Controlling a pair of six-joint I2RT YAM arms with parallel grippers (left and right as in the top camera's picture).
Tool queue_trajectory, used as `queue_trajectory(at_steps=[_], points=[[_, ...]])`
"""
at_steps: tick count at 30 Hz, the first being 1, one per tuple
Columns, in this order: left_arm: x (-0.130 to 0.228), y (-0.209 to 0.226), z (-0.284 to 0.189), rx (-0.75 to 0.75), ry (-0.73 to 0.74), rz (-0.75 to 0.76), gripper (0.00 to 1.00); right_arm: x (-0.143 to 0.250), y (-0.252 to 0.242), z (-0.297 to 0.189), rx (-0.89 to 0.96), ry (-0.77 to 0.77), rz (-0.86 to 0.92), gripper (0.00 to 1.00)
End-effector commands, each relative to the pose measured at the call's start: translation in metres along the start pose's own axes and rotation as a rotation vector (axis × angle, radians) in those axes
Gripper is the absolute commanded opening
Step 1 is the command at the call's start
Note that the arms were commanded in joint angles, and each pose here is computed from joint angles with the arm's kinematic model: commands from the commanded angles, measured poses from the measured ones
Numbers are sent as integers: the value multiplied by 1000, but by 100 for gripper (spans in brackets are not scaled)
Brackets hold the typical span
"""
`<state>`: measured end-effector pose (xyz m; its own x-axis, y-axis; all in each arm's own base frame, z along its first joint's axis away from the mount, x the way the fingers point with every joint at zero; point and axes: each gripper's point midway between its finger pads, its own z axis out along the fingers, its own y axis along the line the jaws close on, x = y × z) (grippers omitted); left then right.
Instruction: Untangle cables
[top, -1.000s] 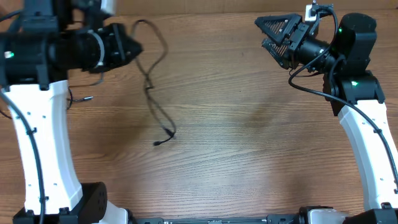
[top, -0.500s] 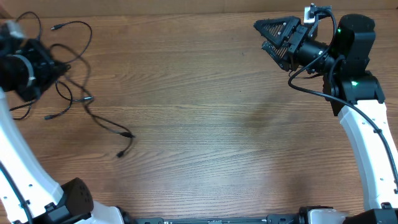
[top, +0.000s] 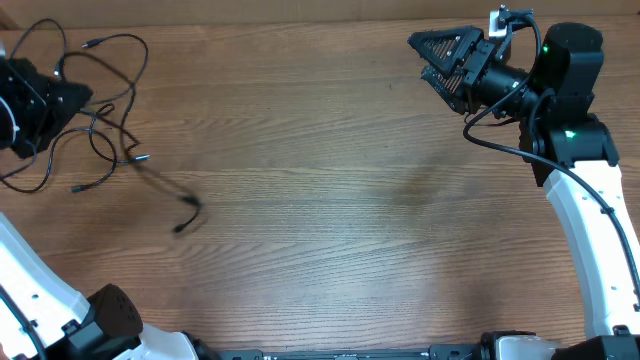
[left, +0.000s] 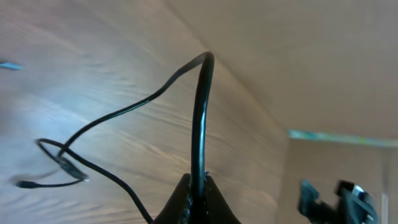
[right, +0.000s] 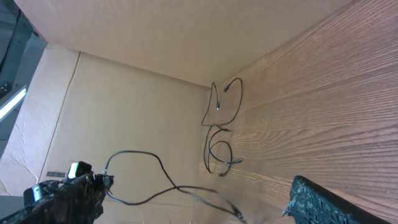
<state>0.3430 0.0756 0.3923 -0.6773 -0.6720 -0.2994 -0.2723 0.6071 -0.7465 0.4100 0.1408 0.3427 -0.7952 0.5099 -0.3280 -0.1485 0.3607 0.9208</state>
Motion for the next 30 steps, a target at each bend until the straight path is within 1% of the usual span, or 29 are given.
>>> queue_trajectory(at_steps=[1, 5, 9, 10, 12, 16, 19, 22, 26, 30], points=[[3, -17, 5, 116, 41, 49, 4, -4, 8, -3, -8, -18, -31, 96], [0, -4, 10, 74, 49, 67, 4, -4, 8, -3, -11, -15, -31, 96], [-2, 27, 21, -39, 87, 93, 4, -3, 9, -3, -13, -10, -30, 96], [-4, 39, 24, -83, 94, 80, 4, -3, 9, -3, -14, -10, -30, 96], [-5, 56, 35, -115, 129, 48, 4, -3, 9, -3, -14, -10, -31, 96], [-3, 81, 57, -121, 208, 32, 4, -3, 9, -3, -14, -10, -31, 96], [0, 99, 73, -113, 260, 54, 4, -3, 9, -3, -14, -10, -31, 96], [-2, 113, 79, -107, 282, 58, 4, -3, 9, -3, -14, -10, -31, 96], [-14, 120, 75, -53, 250, 60, 4, -3, 9, -3, -14, -10, -31, 96], [-26, 136, 57, -62, 191, 7, 4, -3, 9, -3, -14, -10, -31, 96]])
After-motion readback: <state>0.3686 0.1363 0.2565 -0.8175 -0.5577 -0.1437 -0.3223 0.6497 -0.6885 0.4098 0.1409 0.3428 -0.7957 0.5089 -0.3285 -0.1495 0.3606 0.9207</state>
